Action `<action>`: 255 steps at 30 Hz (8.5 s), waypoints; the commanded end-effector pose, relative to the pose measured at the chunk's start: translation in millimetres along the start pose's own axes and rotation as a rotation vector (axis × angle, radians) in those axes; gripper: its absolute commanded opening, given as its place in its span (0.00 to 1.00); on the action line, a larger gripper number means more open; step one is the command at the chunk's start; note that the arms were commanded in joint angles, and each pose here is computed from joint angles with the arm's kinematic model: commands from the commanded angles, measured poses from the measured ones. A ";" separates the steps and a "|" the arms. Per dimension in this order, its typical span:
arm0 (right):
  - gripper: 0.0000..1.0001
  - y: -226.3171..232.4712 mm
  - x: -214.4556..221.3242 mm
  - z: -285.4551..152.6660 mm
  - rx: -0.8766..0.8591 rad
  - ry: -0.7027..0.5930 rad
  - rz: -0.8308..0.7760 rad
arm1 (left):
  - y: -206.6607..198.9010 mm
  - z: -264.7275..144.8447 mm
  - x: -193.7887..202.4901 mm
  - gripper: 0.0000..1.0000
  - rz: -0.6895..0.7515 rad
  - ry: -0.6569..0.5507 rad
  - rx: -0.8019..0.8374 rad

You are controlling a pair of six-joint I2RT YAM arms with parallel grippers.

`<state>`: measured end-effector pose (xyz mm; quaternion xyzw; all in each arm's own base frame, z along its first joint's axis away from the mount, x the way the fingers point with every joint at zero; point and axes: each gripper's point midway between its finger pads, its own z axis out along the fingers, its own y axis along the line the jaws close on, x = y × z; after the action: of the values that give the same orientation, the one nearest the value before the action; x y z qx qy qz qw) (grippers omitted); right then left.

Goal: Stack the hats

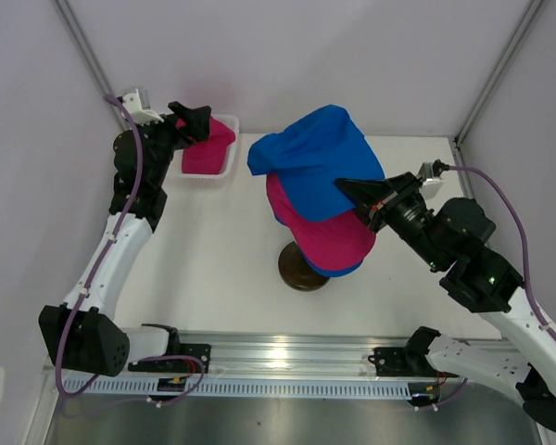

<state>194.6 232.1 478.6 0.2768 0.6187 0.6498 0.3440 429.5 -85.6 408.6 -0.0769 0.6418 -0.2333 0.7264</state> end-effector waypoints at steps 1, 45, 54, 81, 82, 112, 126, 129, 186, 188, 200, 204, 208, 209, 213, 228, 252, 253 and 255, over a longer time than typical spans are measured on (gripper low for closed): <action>0.00 2.5 0.8 -16.4 0.013 0.019 -0.034 | -6.4 0.4 -9.5 0.99 -0.021 -0.039 0.039; 0.79 -122.0 -16.1 -75.3 0.417 0.049 -0.402 | -33.4 -7.3 -10.8 0.99 0.053 -0.026 0.143; 0.92 -111.9 -86.4 -110.4 0.620 -0.220 -0.620 | -16.7 -2.0 -4.3 0.99 0.093 0.001 0.062; 0.95 -153.9 -278.6 55.2 0.545 -0.201 -0.838 | 144.1 151.3 97.9 0.99 0.135 0.462 -0.285; 0.96 -163.3 -282.1 61.1 0.547 -0.193 -0.821 | 151.3 153.7 104.5 1.00 0.125 0.473 -0.294; 0.96 -206.3 -308.2 119.2 0.548 -0.139 -0.790 | 184.4 211.3 192.8 0.25 0.024 0.465 -0.051; 0.96 -193.2 -294.0 151.0 0.361 -0.064 -0.839 | 202.9 181.4 72.4 0.76 0.078 0.300 -0.384; 0.96 -198.6 -292.5 151.3 0.363 -0.052 -0.834 | 239.6 151.5 75.9 0.94 0.032 0.374 -0.471; 0.96 -162.3 -295.7 195.1 -0.390 -0.104 -0.598 | -139.5 175.0 -85.7 0.01 -1.551 -0.708 0.145; 0.95 -158.5 -291.7 192.3 -0.492 -0.101 -0.582 | -150.4 195.3 -42.3 0.01 -1.575 -0.675 0.103; 0.96 -174.0 -266.4 230.9 -0.650 -0.083 -0.717 | -189.7 187.2 30.3 0.01 -1.710 -0.500 0.093; 0.97 -178.2 -258.0 242.9 -0.666 -0.100 -0.717 | -181.7 195.4 56.3 0.01 -1.695 -0.456 0.040; 0.98 -182.5 -249.1 253.5 -0.678 -0.103 -0.666 | -171.2 206.6 69.8 0.01 -1.728 -0.448 0.064; 0.98 -184.4 -247.4 255.7 -0.680 -0.098 -0.658 | -169.2 208.5 72.0 0.01 -1.715 -0.454 0.068; 0.98 -180.3 -235.1 266.3 -0.723 -0.080 -0.662 | -160.2 213.1 76.1 0.01 -1.696 -0.453 0.046; 0.86 -149.8 -195.3 281.9 -0.879 0.005 -0.648 | -148.0 221.7 97.2 0.01 -1.777 -0.416 0.024; 0.00 -96.9 -272.0 224.8 -0.290 0.310 -0.569 | -46.6 139.6 55.5 0.92 -1.234 -0.372 0.186; 0.00 -98.7 -273.1 220.7 -0.238 0.305 -0.594 | -33.2 131.5 66.7 0.93 -1.187 -0.350 0.155; 0.00 -128.9 -285.0 208.2 0.042 0.245 -0.634 | -18.8 115.6 43.4 0.96 -1.032 -0.371 0.159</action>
<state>585.4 133.5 382.0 0.0150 0.6211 0.6288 0.4676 581.6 -177.5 312.8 -0.4876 0.3827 -0.5894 0.5181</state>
